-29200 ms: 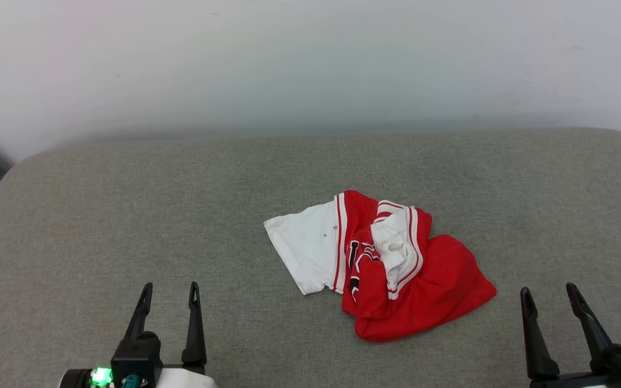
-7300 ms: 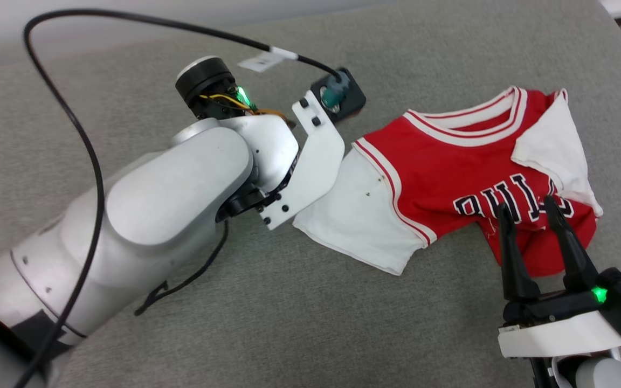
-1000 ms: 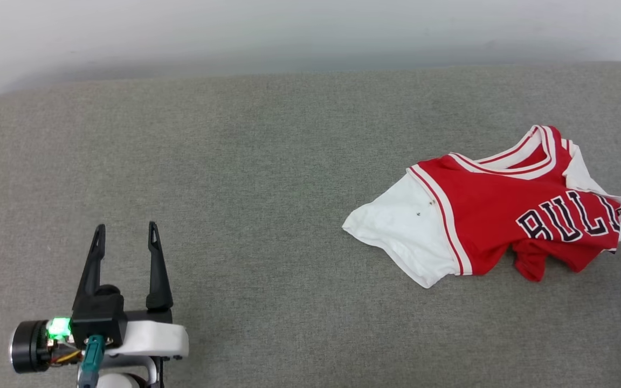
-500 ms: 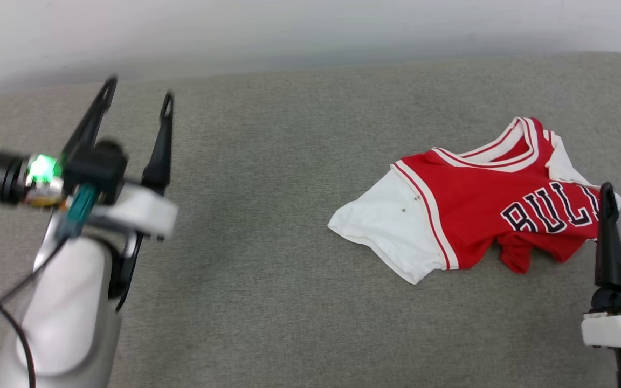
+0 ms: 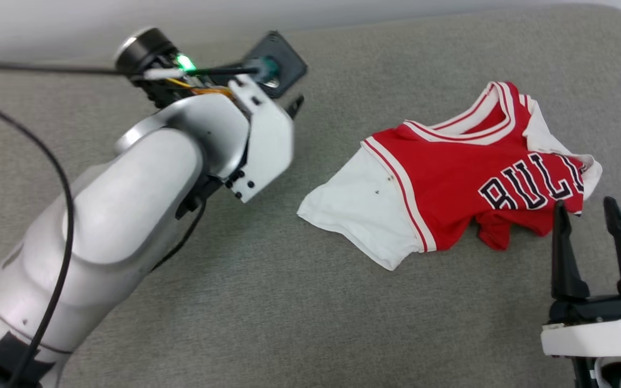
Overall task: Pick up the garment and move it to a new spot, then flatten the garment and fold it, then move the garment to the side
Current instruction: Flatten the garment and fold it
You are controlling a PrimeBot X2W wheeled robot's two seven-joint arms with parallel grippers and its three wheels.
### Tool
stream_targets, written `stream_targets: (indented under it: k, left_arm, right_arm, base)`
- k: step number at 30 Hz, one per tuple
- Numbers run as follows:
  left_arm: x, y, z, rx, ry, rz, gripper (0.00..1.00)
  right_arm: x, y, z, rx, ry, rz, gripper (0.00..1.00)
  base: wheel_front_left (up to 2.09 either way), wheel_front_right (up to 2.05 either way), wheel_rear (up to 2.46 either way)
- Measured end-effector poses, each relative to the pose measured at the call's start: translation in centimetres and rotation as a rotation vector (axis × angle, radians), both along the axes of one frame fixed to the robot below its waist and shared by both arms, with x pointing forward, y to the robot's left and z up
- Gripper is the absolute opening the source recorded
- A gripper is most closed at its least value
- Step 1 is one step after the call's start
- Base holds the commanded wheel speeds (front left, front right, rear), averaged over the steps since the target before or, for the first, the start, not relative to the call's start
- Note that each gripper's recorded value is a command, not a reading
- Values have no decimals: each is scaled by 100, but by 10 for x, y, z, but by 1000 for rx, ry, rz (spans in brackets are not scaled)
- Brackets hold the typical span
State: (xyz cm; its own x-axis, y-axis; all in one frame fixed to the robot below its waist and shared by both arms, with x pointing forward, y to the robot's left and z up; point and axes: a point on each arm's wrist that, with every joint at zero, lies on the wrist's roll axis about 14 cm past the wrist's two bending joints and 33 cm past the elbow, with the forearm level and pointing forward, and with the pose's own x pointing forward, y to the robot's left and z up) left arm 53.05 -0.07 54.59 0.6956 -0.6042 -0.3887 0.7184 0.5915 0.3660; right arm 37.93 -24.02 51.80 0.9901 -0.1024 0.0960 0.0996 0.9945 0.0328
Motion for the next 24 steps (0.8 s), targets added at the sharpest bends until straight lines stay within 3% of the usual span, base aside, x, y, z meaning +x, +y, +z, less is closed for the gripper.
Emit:
stream_targets:
  k: [9,20,24]
  left_arm:
    - [-41,-24,-94,353,400,-187,100]
    - [-64,-24,-161,583,622,-262,100]
    - [-65,-25,-169,603,641,-290,100]
  right_arm:
    - [11,6,-20,12,34,10,100]
    - [28,10,-41,5,83,25,100]
    - [31,7,-48,1,102,18,100]
  base:
    - [0,0,0]
    - [0,0,0]
    - [0,0,0]
